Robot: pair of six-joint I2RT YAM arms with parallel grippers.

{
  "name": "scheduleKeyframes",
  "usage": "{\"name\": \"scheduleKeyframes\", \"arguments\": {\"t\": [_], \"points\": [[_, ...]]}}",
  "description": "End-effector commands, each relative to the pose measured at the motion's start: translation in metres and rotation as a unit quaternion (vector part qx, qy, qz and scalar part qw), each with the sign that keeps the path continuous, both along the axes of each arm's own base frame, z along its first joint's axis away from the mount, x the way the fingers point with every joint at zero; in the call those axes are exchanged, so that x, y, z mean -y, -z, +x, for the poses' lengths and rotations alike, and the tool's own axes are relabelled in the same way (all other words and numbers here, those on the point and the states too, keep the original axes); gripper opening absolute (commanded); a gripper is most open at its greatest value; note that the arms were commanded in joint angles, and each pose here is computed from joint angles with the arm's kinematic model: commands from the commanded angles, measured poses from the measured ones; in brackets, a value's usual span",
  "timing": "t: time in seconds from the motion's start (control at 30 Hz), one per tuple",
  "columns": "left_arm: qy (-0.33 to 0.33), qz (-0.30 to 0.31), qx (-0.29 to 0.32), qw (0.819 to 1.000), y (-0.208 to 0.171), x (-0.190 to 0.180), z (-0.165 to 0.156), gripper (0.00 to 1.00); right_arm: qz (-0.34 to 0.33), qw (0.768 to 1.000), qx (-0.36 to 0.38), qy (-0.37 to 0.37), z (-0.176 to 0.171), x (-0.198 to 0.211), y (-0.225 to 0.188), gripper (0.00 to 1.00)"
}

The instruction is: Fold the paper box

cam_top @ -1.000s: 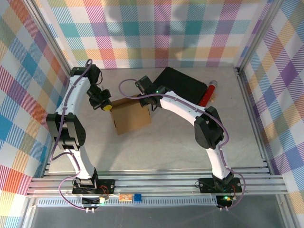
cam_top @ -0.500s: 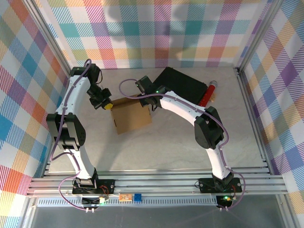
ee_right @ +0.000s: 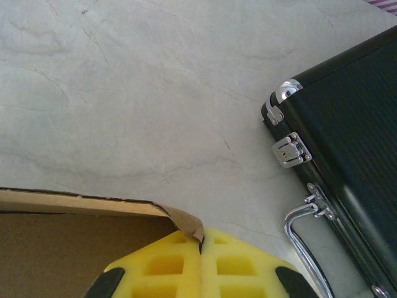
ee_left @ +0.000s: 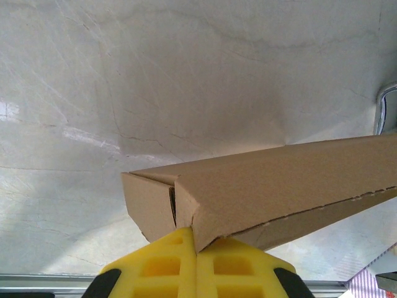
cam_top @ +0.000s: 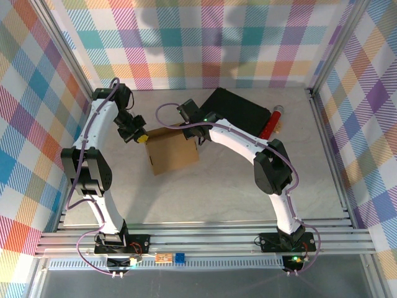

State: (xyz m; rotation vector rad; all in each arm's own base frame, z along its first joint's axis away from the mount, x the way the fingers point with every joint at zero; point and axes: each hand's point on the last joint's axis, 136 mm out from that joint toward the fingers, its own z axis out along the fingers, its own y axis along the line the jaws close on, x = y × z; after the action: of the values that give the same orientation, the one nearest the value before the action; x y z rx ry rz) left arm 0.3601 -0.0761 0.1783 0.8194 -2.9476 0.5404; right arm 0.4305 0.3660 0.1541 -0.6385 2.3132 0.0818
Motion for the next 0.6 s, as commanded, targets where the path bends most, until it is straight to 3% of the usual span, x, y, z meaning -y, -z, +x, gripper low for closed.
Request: {"name": "scheduleKeyframes", "arguments": {"t": [0.0, 0.57], "points": [[0.005, -0.063, 0.026, 0.998, -0.015, 0.028, 0.008, 0.00, -0.037, 0.998, -0.054, -0.019, -0.021, -0.004, 0.045, 0.00], [0.008, -0.069, 0.042, 0.997, -0.026, 0.020, 0.006, 0.00, -0.031, 0.997, -0.072, -0.009, -0.021, 0.006, 0.049, 0.00]]}}
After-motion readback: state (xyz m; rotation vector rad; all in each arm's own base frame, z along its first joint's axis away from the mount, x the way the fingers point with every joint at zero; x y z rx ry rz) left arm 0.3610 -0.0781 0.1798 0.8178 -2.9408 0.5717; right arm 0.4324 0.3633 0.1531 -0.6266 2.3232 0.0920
